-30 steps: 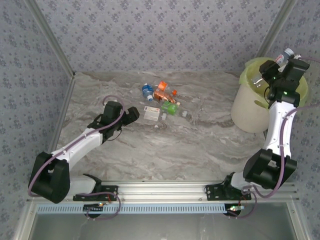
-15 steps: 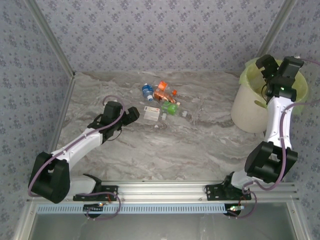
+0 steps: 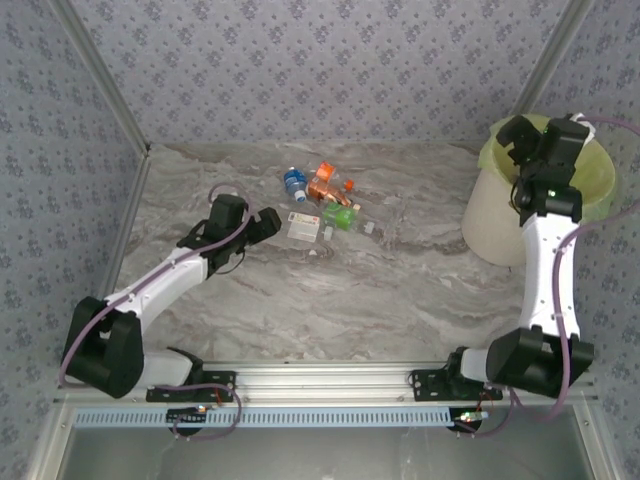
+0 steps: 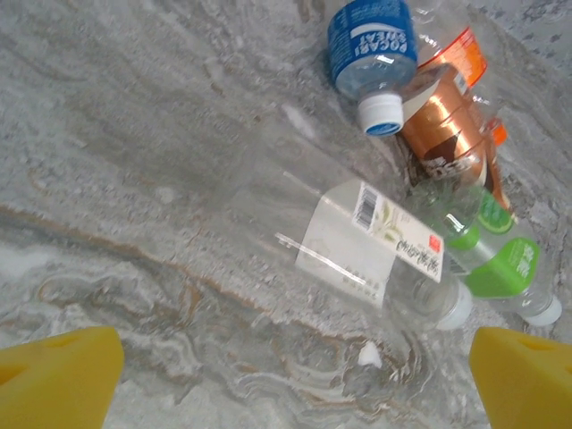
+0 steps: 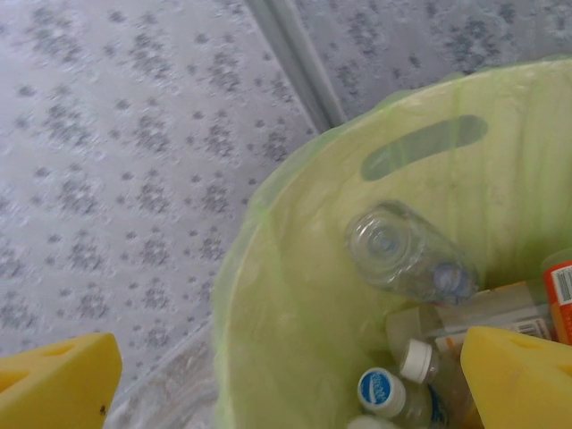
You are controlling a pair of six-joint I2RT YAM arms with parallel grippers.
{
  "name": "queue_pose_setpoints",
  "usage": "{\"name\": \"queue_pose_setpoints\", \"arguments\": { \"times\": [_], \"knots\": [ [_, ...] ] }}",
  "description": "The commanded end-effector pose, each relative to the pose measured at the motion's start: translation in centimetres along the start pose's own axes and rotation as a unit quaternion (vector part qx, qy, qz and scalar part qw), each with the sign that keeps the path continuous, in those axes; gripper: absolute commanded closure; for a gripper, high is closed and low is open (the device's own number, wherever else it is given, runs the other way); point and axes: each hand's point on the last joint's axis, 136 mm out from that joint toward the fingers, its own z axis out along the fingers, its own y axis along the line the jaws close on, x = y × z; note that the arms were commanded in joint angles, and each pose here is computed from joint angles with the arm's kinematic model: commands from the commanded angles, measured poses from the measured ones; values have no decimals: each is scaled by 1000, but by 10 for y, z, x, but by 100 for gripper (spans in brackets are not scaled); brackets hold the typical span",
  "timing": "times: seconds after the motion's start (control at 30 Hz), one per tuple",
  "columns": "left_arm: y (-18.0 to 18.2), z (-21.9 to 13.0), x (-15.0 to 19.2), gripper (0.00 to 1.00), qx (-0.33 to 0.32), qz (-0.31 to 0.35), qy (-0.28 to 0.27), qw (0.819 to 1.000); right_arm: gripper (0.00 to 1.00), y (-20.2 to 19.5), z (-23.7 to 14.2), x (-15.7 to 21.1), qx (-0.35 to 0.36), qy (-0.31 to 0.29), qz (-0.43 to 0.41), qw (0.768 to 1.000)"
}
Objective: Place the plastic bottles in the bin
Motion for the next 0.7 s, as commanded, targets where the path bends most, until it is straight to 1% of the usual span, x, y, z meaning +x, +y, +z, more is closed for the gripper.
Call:
{"name": "queue_pose_setpoints", "arguments": {
  "times": [0.0,0.13,0.27,0.4,0.53,0.67],
  "knots": [
    [-9,5,-16,0,-1,39,11,999,0,11,-22,8,-1,-15,-70,997],
    [-15,15,-27,1,-14,59,32,998,0,34,-37,28,-35,1,-128,991],
    [-23,29,-36,0,-8,81,41,996,0,56,-46,54,-85,35,-156,983],
    [-38,54,-47,1,59,113,50,991,0,83,-51,87,-151,69,-177,970],
    [-51,80,-54,0,121,144,63,980,0,100,-56,113,-177,86,-203,959],
    [-47,111,-61,1,116,168,52,978,0,106,-59,126,-185,95,-210,955]
  ]
}}
